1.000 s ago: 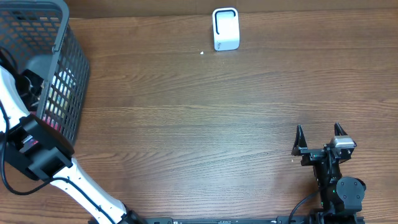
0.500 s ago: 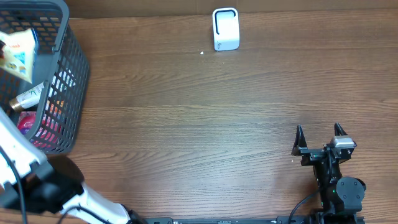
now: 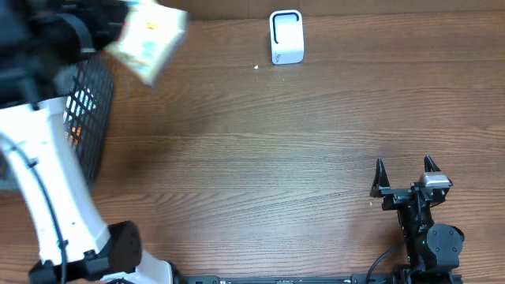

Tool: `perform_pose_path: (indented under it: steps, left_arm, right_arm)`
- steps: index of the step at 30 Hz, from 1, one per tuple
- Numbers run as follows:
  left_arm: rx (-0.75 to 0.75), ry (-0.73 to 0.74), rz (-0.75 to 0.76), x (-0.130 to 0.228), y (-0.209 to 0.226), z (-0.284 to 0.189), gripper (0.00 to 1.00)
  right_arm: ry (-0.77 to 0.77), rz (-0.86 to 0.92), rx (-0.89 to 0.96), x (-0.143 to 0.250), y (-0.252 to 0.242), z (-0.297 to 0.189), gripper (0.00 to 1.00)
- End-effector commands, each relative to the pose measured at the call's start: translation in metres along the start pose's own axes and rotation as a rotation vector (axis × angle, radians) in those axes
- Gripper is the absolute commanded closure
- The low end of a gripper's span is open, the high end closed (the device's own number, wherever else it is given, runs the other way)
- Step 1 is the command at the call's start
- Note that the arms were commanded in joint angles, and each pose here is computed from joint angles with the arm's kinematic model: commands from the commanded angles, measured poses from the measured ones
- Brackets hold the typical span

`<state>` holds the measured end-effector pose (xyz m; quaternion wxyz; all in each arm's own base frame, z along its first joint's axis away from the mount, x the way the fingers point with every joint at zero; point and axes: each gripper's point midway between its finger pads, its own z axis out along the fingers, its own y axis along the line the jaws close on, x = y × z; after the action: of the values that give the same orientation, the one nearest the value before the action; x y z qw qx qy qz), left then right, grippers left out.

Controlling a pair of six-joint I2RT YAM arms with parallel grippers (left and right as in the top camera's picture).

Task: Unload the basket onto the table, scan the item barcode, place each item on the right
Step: 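Lift the yellow bag out and carry it toward the white scanner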

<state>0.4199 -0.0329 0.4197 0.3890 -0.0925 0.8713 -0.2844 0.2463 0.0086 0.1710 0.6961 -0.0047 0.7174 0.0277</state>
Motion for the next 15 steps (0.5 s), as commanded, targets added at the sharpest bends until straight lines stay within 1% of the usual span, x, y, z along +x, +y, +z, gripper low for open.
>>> perform_pose_path:
  steps: [1,5,6,10,15]
  left_arm:
    - [-0.025,0.151,0.083,0.042,-0.021,0.046,0.96]
    - [-0.154,0.354,0.14,0.102,-0.023,0.1,0.96]
    - [-0.17,0.394,0.151,0.114,-0.023,0.11,0.96]
    - [-0.23,0.614,0.2,0.182,-0.022,0.164,0.96]
    - [-0.278,0.812,0.225,0.251,-0.01,0.218,0.96]
  right_arm:
    - [-0.006,-0.004,0.012,0.001,-0.002,0.0,0.0]
    - [-0.006,-0.004,0.012,0.001,-0.002,0.0,0.0]
    - [-0.006,-0.004,0.012,0.001,-0.002,0.0,0.0]
    - [-0.006,-0.004,0.012,0.001,-0.002,0.0,0.0]
    - [-0.006,-0.004,0.012,0.001,-0.002,0.0,0.0]
